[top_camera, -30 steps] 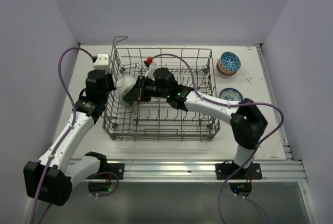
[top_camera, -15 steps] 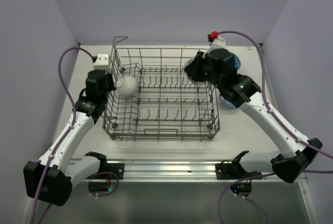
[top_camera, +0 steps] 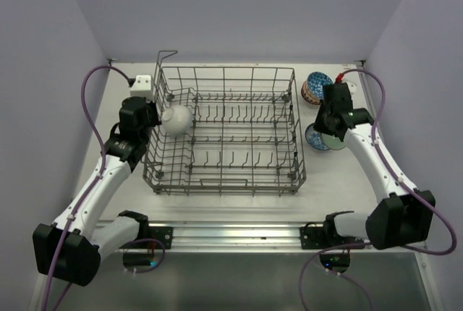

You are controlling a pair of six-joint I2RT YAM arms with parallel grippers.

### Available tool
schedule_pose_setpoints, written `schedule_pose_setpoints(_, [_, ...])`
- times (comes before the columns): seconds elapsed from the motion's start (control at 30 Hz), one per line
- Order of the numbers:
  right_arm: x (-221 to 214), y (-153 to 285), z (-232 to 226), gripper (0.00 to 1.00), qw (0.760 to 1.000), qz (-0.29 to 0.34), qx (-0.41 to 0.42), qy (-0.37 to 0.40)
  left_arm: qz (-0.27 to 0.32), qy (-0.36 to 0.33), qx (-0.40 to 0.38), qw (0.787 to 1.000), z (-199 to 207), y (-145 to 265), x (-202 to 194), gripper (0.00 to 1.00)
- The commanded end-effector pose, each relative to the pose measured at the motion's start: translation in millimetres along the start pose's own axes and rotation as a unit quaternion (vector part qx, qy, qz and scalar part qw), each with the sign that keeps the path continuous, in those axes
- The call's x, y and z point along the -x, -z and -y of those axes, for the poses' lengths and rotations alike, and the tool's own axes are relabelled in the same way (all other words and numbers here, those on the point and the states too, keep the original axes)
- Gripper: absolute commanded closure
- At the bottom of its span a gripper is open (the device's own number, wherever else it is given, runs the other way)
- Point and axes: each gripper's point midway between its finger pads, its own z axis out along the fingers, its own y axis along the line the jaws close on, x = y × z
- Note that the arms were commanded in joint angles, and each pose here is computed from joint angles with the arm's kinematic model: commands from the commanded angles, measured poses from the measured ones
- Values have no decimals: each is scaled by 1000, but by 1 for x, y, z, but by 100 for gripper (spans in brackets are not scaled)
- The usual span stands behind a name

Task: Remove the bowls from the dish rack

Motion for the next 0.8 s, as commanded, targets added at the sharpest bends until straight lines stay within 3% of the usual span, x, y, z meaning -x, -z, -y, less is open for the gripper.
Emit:
schedule_pose_setpoints(0.0, [9,-15,1,100,999,-1,1,33,4,-1,7,1000,-2,4,2,100])
schedule_pose_setpoints(0.4, [-7,-65,3,100,993,-72,-33,89,5,-2,1,1000,0,5,3,100])
schedule_pose_setpoints(0.77, [-16,-91,-3,100,989,-100,-33,99,5,-2,0,1000,0,5,3,100])
